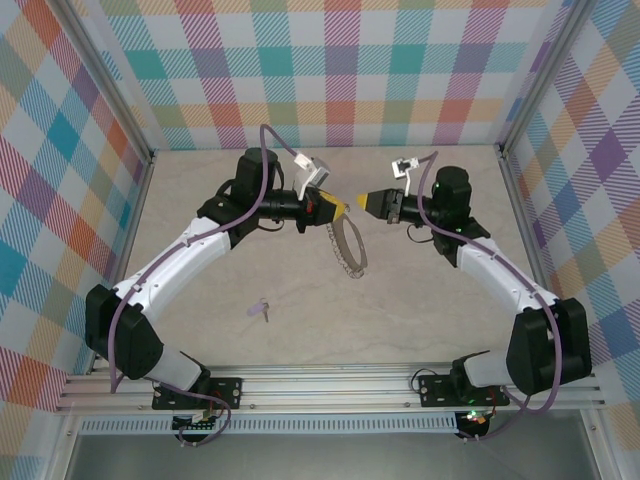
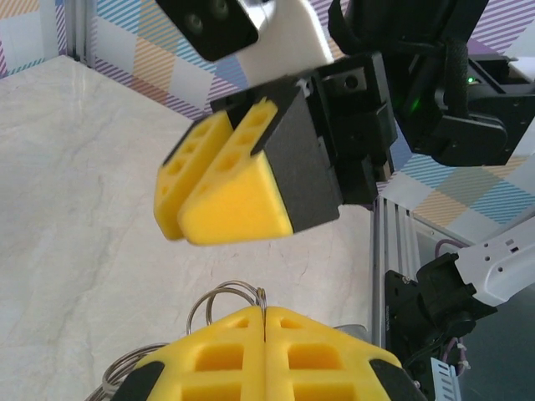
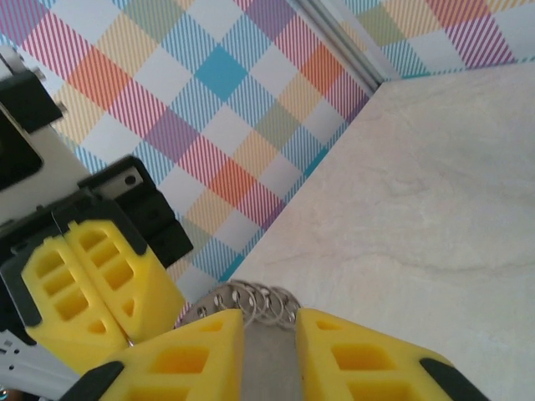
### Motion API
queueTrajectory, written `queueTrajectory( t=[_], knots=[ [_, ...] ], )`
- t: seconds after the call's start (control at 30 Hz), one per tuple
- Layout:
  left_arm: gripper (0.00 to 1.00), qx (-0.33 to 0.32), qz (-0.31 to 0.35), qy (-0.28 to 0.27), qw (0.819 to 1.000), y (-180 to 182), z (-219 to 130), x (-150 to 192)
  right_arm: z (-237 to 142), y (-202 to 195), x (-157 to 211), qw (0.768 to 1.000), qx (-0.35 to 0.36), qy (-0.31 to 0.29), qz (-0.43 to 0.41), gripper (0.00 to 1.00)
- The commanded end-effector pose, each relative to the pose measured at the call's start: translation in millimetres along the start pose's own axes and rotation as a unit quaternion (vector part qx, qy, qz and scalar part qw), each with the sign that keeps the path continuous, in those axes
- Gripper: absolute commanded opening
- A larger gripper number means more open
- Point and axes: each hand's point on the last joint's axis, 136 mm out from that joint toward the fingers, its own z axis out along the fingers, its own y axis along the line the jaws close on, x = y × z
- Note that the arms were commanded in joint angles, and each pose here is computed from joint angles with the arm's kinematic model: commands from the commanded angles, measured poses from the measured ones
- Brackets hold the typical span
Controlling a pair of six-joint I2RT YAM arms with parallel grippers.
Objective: Put the keys on the keyring
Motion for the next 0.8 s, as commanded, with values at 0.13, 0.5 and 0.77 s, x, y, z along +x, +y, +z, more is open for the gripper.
queueTrajectory(
  t=[0.13,0.5,0.77],
  knots=[
    [0.0,0.026,0.033,-0.025,0.999,-19,-6,-18,4,37,12,0.998,-0.053,0.018,-0.034,0.16],
    [0.0,0.047,0.024,-0.014,0.999,-23,-4,-11,2,52,-16,0.997,-0.037,-0.02,-0.07,0.1],
    [0.0,0.047,0.025,-0.017,0.998,-23,-4,-14,-16,45,-16,0.997,-0.012,-0.05,-0.062,0.11]
  ],
)
